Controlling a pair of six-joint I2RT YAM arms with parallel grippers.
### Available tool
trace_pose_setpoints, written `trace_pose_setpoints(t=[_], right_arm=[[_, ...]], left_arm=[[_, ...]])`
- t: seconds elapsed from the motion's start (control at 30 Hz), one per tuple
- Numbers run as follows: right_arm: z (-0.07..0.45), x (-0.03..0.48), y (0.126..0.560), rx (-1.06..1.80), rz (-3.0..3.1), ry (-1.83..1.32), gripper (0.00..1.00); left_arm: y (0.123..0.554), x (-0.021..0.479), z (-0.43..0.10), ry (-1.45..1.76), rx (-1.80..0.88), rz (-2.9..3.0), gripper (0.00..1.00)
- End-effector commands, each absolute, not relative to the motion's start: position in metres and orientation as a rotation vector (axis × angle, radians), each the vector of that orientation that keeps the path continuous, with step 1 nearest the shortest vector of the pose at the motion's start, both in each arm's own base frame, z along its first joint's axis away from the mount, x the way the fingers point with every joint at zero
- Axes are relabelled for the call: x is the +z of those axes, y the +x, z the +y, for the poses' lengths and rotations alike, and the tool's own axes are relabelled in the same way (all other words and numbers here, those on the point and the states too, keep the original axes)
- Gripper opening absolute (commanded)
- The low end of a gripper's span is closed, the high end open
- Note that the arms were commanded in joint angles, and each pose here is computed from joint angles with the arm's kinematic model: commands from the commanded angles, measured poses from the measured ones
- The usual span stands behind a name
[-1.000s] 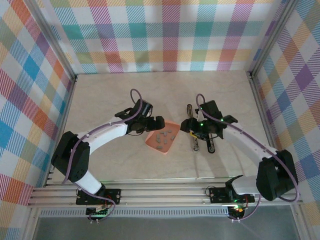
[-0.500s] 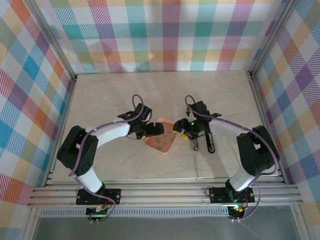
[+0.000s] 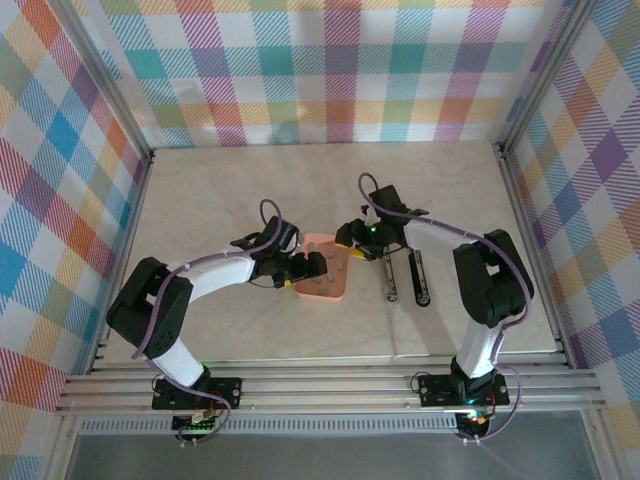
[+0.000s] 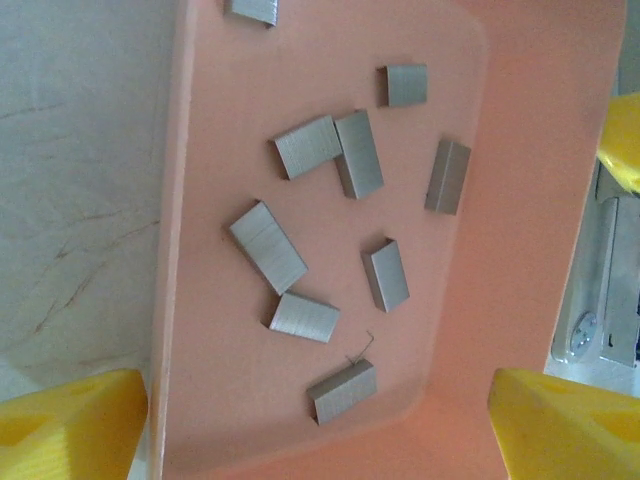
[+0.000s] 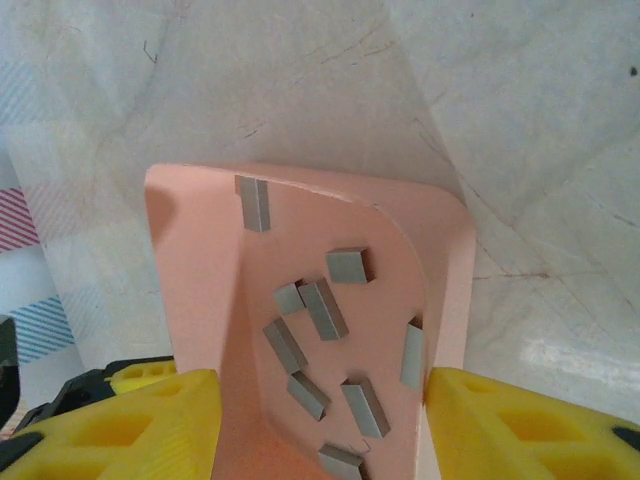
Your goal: Load the staples into the stapler
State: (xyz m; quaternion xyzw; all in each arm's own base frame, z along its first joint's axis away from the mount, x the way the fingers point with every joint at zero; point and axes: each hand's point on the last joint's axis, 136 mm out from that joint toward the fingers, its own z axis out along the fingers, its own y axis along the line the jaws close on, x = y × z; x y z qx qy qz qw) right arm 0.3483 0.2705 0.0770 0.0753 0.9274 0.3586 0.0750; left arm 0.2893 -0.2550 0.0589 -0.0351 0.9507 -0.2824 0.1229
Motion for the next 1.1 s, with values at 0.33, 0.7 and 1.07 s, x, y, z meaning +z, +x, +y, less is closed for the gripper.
trace_pose_setpoints(t=[0.33, 0.7, 1.07], right_arm=[[0.242, 0.129, 0.329, 0.768, 2.793, -0.080, 0.51], [0.274, 0.150, 0.296, 0.560, 2.855, -0.325, 0.44], [0.304, 0.111, 0.293, 0.307, 3.029, -0.416, 0.38]], left_arm=[[0.282, 0.106, -0.216, -0.205, -0.688, 2.631, 0.94], [0.277, 0.112, -0.136, -0.403, -0.428, 2.515, 0.99], [0.271, 0.101, -0.090, -0.509, -0.294, 2.380, 1.00]])
